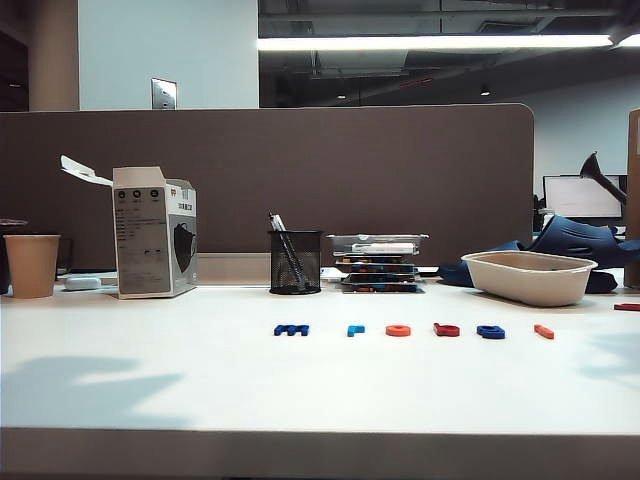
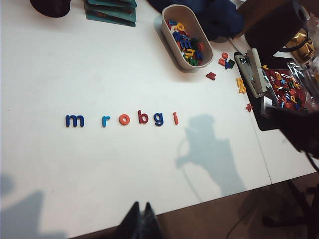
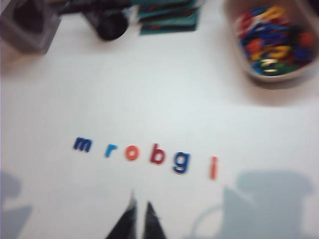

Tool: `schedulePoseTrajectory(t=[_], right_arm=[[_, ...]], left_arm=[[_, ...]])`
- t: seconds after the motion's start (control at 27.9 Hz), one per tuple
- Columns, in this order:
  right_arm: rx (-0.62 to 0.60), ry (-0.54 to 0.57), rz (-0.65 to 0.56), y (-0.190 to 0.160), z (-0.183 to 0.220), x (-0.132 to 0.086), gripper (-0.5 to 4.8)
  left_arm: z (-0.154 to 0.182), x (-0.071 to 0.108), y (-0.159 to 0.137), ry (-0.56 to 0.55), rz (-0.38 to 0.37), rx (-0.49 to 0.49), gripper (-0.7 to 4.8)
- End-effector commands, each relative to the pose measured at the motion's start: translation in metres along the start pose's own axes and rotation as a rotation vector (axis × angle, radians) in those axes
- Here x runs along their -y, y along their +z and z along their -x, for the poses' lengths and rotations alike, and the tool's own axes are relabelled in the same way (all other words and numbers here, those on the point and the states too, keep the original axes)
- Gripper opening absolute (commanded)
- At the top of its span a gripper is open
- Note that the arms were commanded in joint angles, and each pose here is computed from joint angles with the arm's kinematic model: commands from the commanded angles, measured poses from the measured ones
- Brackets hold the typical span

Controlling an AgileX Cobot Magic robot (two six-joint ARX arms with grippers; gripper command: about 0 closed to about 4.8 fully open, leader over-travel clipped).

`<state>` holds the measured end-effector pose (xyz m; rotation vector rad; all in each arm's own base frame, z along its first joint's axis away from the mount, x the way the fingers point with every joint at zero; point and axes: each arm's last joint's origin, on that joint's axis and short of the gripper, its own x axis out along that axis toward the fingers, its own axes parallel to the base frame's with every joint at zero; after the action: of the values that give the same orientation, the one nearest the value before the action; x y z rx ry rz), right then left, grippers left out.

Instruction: Select the appropriate letters from the row of letter magnets placed on the table to arrange into the word "big".

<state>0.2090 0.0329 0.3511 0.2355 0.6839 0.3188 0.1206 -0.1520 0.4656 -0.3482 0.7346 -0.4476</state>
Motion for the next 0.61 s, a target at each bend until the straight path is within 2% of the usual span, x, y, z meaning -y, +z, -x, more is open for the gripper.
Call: schedulePoseTrajectory(t=[0.04,0.11,0.29,0.39,0.43,0.47,0.61], right_arm=[[-0.091,-0.048,-0.025,0.013,-0.027,-0.013,1.25],[-0.151,-0.065,-0.017,0.019,-0.047,-0.019,1.59],[-0.281,-0.06,-0.011,0.024,-0.1,-0.031,1.59],[-0.388,-0.089,-0.009,0.016,-0.149,-0.038,1.65],[-0.423,-0.095,-0.001,0.011,-0.164,-0.04,2.27],[-0.444,-0.102,0.002,0.008,-0.172,-0.04,2.67],[-0.506,-0.123,0.014,-0.005,-0.197,-0.041,2.73]], left_arm=[[0.001,0.0,0.001,-0.005,0.005,0.01,-0.05],[0.001,0.0,0.001,-0.005,0.005,0.01,-0.05],[0.001,0.0,0.001,-0.005,0.005,0.009,-0.05],[0.001,0.0,0.001,-0.005,0.005,0.009,-0.05],[0.001,0.0,0.001,-0.005,0.005,0.009,-0.05],[0.001,0.0,0.001,-0.005,0.005,0.01,-0.05],[0.001,0.0,0.001,-0.005,0.005,0.009,-0.05]])
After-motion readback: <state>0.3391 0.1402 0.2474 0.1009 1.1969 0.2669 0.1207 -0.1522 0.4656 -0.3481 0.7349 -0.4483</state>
